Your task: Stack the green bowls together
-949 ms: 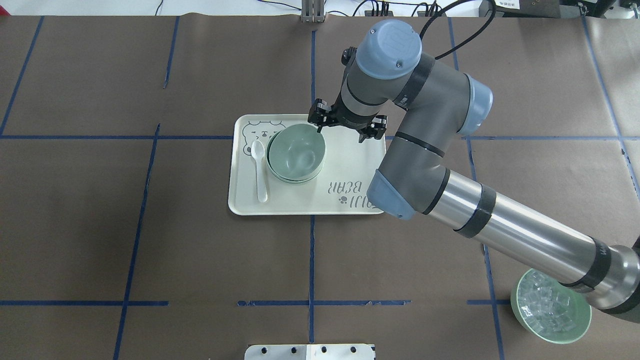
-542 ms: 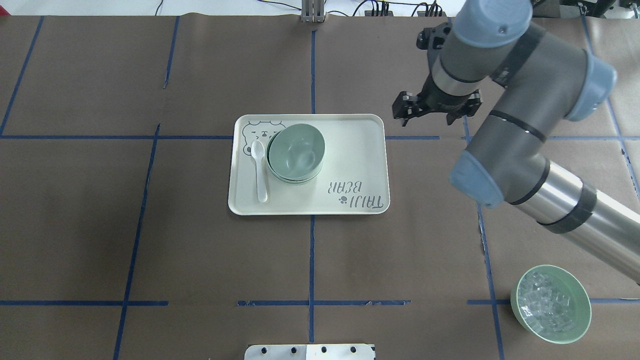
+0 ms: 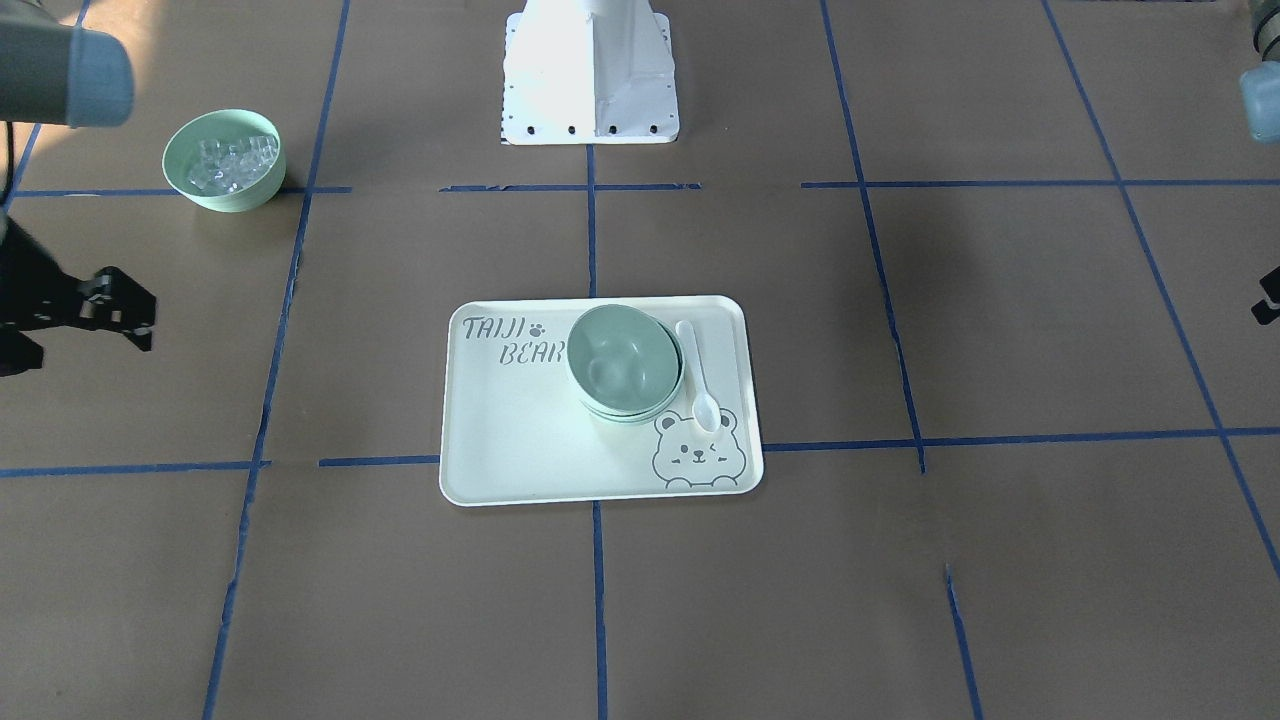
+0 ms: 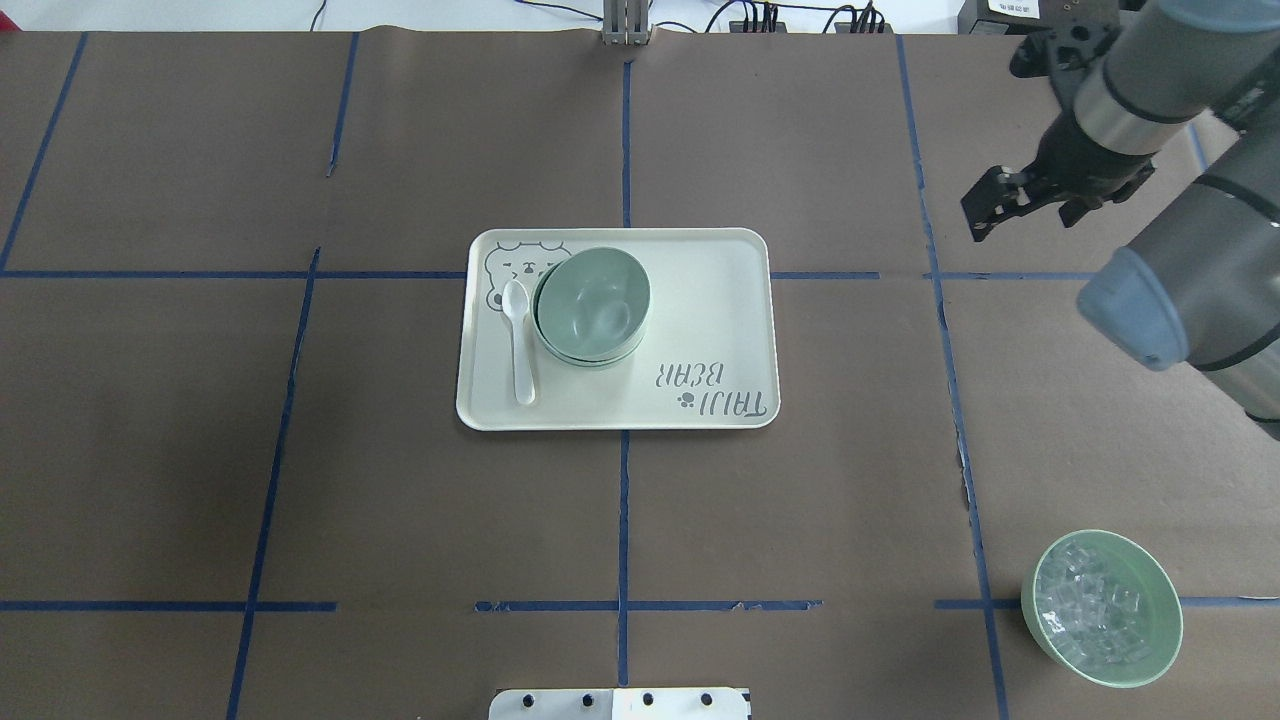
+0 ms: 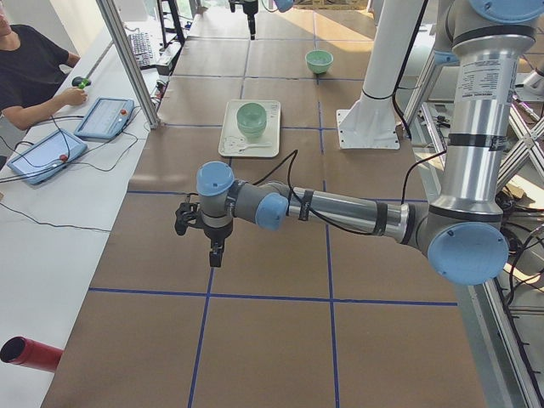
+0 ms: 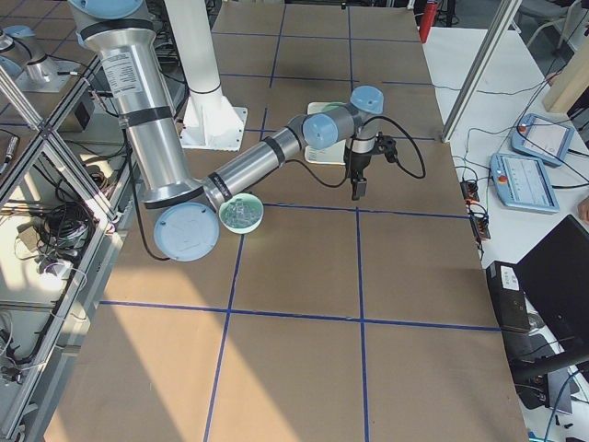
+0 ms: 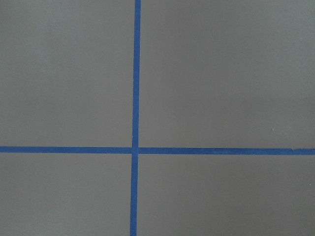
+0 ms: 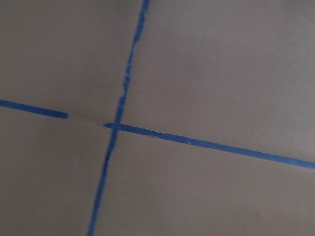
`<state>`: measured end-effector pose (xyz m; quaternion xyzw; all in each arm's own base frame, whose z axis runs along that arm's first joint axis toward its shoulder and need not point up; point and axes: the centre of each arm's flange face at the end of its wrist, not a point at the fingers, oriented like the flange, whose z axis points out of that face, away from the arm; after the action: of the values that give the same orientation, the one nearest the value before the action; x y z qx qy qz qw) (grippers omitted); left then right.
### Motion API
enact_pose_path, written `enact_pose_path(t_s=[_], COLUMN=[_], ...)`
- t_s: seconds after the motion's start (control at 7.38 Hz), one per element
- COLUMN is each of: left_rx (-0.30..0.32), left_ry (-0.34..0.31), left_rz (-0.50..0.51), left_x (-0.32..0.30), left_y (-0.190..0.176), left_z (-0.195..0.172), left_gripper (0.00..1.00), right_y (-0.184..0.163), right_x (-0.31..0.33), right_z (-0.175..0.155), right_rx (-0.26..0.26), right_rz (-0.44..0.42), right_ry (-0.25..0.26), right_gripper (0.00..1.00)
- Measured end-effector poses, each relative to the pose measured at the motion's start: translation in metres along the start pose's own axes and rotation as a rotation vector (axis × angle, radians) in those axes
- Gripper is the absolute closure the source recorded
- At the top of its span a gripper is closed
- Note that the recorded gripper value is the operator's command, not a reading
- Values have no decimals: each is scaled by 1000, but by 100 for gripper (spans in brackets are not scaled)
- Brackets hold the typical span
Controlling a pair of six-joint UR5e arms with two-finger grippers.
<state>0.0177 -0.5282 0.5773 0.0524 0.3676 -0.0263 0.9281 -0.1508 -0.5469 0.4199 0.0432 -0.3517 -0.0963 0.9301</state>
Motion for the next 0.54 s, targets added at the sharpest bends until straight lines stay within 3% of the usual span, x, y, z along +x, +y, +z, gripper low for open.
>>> enact_pose_path(t_s=[0.54], left_rx=[-39], left_ry=[-17], left_rz=[13], left_x=[-41], left_y=[26], left_z=[7], left_gripper=[0], right_y=[58], right_x=[233], right_z=[16], right_rx=[-44], right_rz=[-61], right_ry=[-80], right_gripper=[0])
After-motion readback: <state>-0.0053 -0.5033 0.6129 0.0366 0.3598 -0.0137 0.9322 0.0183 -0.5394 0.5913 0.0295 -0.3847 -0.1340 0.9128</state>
